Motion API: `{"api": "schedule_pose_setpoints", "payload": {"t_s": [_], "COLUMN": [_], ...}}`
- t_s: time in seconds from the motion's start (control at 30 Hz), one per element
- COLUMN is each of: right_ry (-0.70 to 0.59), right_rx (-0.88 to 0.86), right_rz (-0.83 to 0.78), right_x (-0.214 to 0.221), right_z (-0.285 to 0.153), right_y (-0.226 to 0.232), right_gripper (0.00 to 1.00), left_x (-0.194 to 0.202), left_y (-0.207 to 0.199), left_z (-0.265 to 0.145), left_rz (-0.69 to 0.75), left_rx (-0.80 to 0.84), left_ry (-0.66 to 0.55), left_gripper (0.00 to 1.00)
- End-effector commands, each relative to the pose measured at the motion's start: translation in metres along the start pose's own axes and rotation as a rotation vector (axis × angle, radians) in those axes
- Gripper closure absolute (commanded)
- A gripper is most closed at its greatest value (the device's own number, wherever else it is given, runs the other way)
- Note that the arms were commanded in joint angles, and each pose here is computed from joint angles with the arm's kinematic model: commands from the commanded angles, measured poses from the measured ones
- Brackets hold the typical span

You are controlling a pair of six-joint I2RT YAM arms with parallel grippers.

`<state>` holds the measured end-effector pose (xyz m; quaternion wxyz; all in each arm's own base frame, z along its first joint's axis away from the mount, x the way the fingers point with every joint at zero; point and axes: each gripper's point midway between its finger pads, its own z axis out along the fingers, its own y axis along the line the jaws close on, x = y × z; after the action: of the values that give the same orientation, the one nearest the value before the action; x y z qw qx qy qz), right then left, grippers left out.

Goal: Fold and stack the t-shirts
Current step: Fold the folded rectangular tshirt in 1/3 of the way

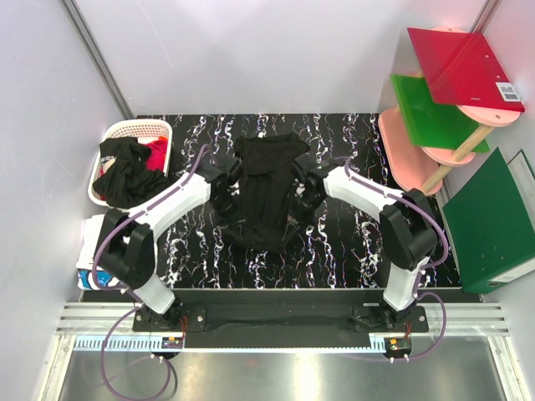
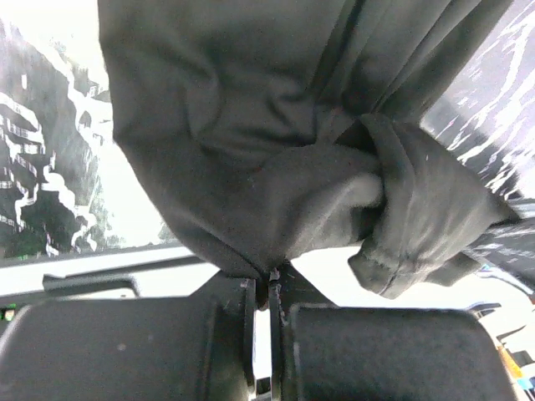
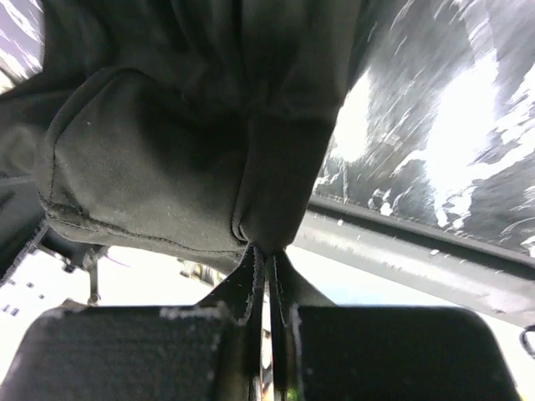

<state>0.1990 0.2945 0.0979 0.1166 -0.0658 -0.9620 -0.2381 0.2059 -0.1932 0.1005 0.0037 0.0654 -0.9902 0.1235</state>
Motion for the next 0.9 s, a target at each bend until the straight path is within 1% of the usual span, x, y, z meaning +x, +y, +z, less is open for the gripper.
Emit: {"api": "schedule_pose_setpoints", "payload": {"t_s": [0.0,0.07,0.13,0.17,0.3,0.43,0.53,0.6,0.63,0.67,0.7,0.73,0.77,0.8,0.87], "right_ry": [-0.074,-0.090,-0.097,-0.104,-0.111,-0.109,-0.126,-0.139,-0.136,-0.139,-0.137,-0.134,-0.137,-0.141,-0.157], "right_rx": [0.044,0.046,0.042,0.044,0.050,0.089,0.120,0.119,0.119,0.116,0.116,0.112,0.106,0.104,0.094], "right_rz": [-0.076,-0.080,-0.086,-0.091,-0.108,-0.092,-0.074,-0.071,-0.073,-0.066,-0.065,-0.062,-0.060,-0.049,-0.044], "right_x": [-0.035,-0.051,-0.062,-0.070,-0.091,-0.108,-0.122,-0.132,-0.134,-0.141,-0.143,-0.145,-0.150,-0.154,-0.161], "right_z": [-0.011,-0.011,-0.010,-0.008,-0.001,0.007,0.008,0.007,0.007,0.007,0.008,0.008,0.008,0.006,0.003], "right_y": [-0.004,0.000,0.003,0.007,0.011,0.005,0.000,0.001,0.001,0.001,0.000,0.000,0.001,-0.001,0.000], "right_gripper": [1.00,1.00,1.00,1.00,1.00,1.00,1.00,1.00,1.00,1.00,1.00,1.00,1.00,1.00,1.00], "left_x": [-0.035,-0.050,-0.061,-0.070,-0.089,-0.105,-0.114,-0.120,-0.123,-0.128,-0.131,-0.134,-0.138,-0.142,-0.146], "left_y": [-0.011,-0.014,-0.011,-0.015,-0.015,-0.015,-0.019,-0.019,-0.019,-0.022,-0.021,-0.021,-0.024,-0.024,-0.027], "left_z": [-0.013,-0.018,-0.014,-0.018,-0.006,0.005,0.015,0.021,0.023,0.023,0.024,0.023,0.020,0.017,0.008], "left_rz": [0.022,0.016,0.000,0.002,-0.006,0.000,0.003,-0.004,-0.007,-0.005,-0.005,-0.003,0.002,0.002,0.011], "left_rx": [-0.002,0.005,-0.009,0.000,-0.012,-0.010,-0.005,-0.009,-0.007,-0.002,-0.003,-0.003,0.006,0.014,0.030], "left_ry": [-0.072,-0.091,-0.079,-0.096,-0.073,-0.049,-0.026,-0.017,-0.020,-0.024,-0.027,-0.030,-0.044,-0.051,-0.073], "left_gripper": [1.00,1.00,1.00,1.00,1.00,1.00,0.99,0.94,0.89,0.77,0.51,0.33,0.11,0.01,0.01]}}
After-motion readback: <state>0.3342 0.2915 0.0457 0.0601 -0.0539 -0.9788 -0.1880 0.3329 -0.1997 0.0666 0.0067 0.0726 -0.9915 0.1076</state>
